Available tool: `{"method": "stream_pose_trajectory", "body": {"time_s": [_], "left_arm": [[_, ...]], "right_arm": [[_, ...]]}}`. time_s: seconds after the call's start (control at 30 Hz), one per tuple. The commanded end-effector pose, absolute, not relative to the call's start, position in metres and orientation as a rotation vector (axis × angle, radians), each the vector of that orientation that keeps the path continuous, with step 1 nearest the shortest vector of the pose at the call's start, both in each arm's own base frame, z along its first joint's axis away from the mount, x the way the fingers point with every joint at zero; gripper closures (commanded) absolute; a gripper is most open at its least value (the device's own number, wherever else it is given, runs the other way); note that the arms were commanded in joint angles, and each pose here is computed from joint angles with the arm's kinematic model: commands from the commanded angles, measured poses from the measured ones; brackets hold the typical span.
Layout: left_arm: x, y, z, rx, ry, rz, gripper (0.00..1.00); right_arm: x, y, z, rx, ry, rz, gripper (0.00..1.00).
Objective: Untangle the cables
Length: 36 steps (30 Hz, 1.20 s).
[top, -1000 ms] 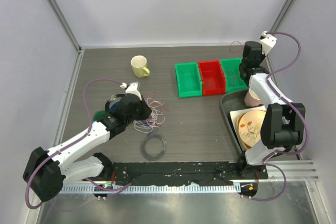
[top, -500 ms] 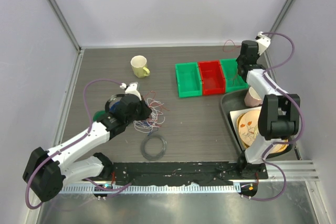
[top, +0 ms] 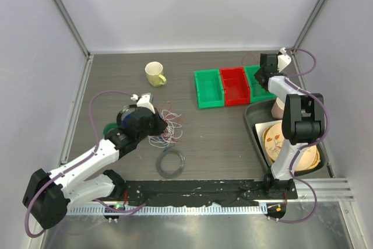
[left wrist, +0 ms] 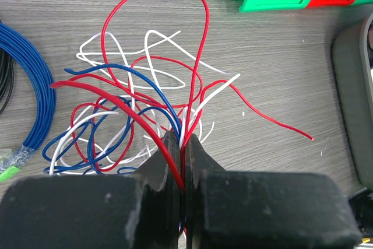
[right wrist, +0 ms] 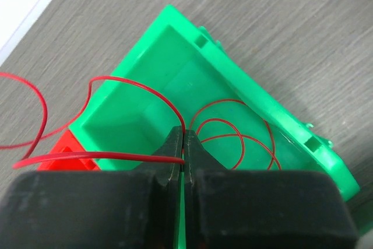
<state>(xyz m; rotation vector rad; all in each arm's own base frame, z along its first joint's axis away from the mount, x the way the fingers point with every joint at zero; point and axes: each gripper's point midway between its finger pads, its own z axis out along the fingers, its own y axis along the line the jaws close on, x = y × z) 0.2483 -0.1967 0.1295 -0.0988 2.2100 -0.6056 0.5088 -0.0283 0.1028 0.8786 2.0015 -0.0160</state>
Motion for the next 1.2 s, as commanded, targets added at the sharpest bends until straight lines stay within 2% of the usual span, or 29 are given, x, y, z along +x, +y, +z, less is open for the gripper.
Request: {"method": "stream_pose_trajectory", "body": {"time_s": [0.0,0.17,0.27,0.3,0.47,0.5,0.57,0.6,0.7,0.77,0.8,0.87,0.97,1.03,1.07,1.1,1.17], "left_arm": [[0.254,-0.2,0.144,-0.101,2.142,-0.65,1.0],[0.255,-0.2,0.144,-0.104,2.141,-0.649,1.0],[0.254,-0.199,0.143,-0.103,2.142,-0.646,1.0],[0.254,-0.199,0.142,-0.102,2.145,-0.644,1.0],[0.254,-0.202,0.143,-0.097,2.146,-0.658,1.0],[0.254,-0.202,0.143,-0.097,2.146,-0.658,1.0],[0.254,-0.203,0.144,-0.095,2.144,-0.663,1.0],[0.253,-0.203,0.144,-0.093,2.144,-0.667,1.0],[0.253,-0.204,0.144,-0.096,2.141,-0.677,1.0],[0.253,-0.205,0.145,-0.097,2.138,-0.684,1.0],[0.253,-0.205,0.145,-0.1,2.14,-0.686,1.0],[0.253,-0.207,0.146,-0.104,2.14,-0.698,1.0],[0.252,-0.211,0.146,-0.109,2.139,-0.73,1.0],[0.251,-0.216,0.147,-0.098,2.132,-0.764,0.99],[0.25,-0.217,0.145,-0.101,2.134,-0.772,1.0],[0.25,-0.218,0.145,-0.102,2.131,-0.784,1.0],[0.248,-0.221,0.139,-0.095,2.145,-0.8,1.0]], "right_arm": [[0.498,-0.036,0.11,0.993,1.963,-0.047,0.94],[0.48,-0.041,0.089,1.052,2.013,-0.121,0.92],[0.477,-0.044,0.089,1.054,2.01,-0.142,0.84],[0.477,-0.044,0.093,1.044,2.008,-0.142,0.77],[0.48,-0.043,0.12,0.981,1.968,-0.112,0.71],[0.478,-0.042,0.123,0.949,1.977,-0.114,0.64],[0.478,-0.039,0.144,0.909,1.94,-0.085,0.58],[0.476,-0.036,0.15,0.889,1.935,-0.075,0.48],[0.475,-0.023,0.179,0.776,1.922,-0.011,0.37],[0.472,-0.007,0.199,0.661,1.927,0.027,0.2],[0.469,0.002,0.203,0.602,1.936,0.044,0.09],[0.462,0.037,0.228,0.35,1.932,0.107,0.09],[0.422,0.119,0.225,-0.034,1.946,0.298,0.09],[0.393,0.173,0.224,-0.205,1.921,0.554,0.09],[0.369,0.196,0.203,-0.266,1.952,0.665,0.09],[0.35,0.225,0.217,-0.315,1.88,0.876,0.09],[0.313,0.257,0.2,-0.4,1.874,1.042,0.09]]}}
